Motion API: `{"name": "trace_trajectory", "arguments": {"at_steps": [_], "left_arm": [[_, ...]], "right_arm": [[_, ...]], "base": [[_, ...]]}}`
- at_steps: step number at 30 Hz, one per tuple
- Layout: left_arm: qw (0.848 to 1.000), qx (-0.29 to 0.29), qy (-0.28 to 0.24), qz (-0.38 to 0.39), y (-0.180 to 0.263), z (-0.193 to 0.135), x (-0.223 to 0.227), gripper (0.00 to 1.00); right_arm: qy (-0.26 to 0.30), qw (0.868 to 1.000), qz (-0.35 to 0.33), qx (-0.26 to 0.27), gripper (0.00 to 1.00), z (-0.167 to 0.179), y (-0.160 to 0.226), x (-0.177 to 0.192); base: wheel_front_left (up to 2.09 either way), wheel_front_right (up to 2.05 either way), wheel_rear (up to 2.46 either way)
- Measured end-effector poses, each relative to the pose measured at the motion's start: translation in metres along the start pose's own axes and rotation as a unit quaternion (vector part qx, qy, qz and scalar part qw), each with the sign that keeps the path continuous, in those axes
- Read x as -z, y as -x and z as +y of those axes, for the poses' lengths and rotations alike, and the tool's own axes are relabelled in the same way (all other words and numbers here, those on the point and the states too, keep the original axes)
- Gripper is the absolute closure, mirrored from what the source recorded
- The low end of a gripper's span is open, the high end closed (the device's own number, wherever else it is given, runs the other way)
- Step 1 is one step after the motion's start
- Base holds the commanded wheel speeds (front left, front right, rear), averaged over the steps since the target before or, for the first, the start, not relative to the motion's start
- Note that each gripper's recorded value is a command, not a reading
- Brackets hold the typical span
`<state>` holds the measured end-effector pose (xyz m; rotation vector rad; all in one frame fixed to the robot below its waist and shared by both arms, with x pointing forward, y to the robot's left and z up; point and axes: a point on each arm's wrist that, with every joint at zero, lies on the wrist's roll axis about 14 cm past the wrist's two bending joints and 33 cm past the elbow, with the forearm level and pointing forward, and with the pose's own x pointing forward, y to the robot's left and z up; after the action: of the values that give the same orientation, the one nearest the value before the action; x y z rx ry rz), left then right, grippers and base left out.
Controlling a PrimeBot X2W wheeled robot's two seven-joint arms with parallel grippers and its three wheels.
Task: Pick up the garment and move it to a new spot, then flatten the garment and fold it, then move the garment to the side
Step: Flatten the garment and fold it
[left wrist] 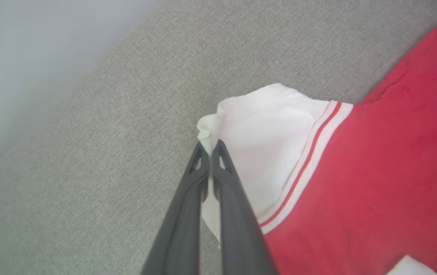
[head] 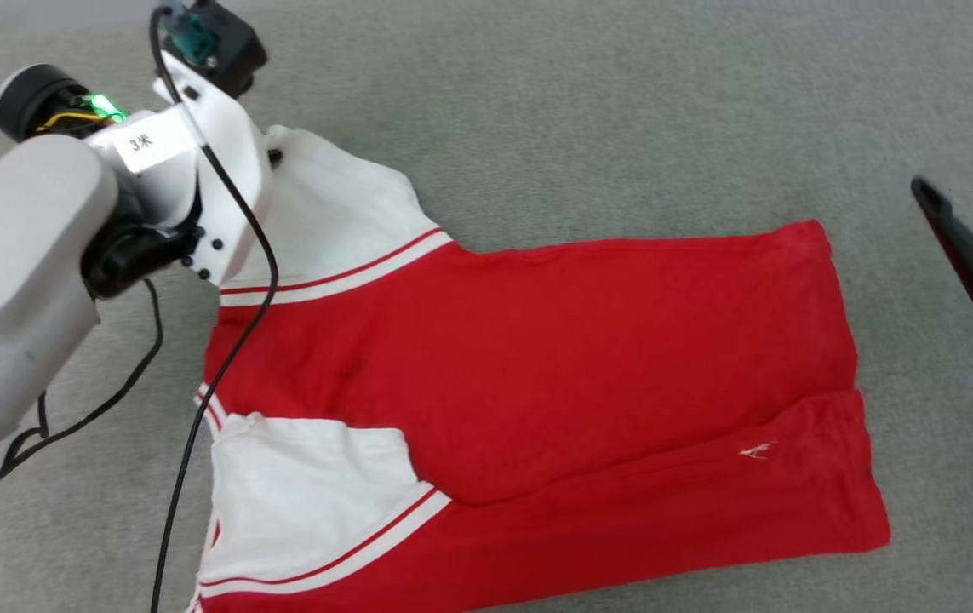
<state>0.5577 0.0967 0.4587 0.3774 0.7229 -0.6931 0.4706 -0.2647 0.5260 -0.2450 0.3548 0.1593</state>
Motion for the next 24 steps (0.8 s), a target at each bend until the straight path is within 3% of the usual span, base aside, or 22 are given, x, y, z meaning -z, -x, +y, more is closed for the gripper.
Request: {"name": "trace_trajectory", "arguments": {"at_steps": [8,24], "left_arm": [[0.999,-0.010,-0.012,-0.042,0.020,-0.004,-0.008,1.00],[0.998,-0.014,-0.012,-0.058,0.014,0.003,0.006,1.00]], "right_arm": [[-0.002,0.980,0.188,-0.059,0.00,0.010,-0.016,0.049],[0.011,0.940,0.323,-0.112,0.00,0.050,-0.067,0.127]], "base": [[0.00,0.00,0.00],[0.00,0.00,0.00]]}}
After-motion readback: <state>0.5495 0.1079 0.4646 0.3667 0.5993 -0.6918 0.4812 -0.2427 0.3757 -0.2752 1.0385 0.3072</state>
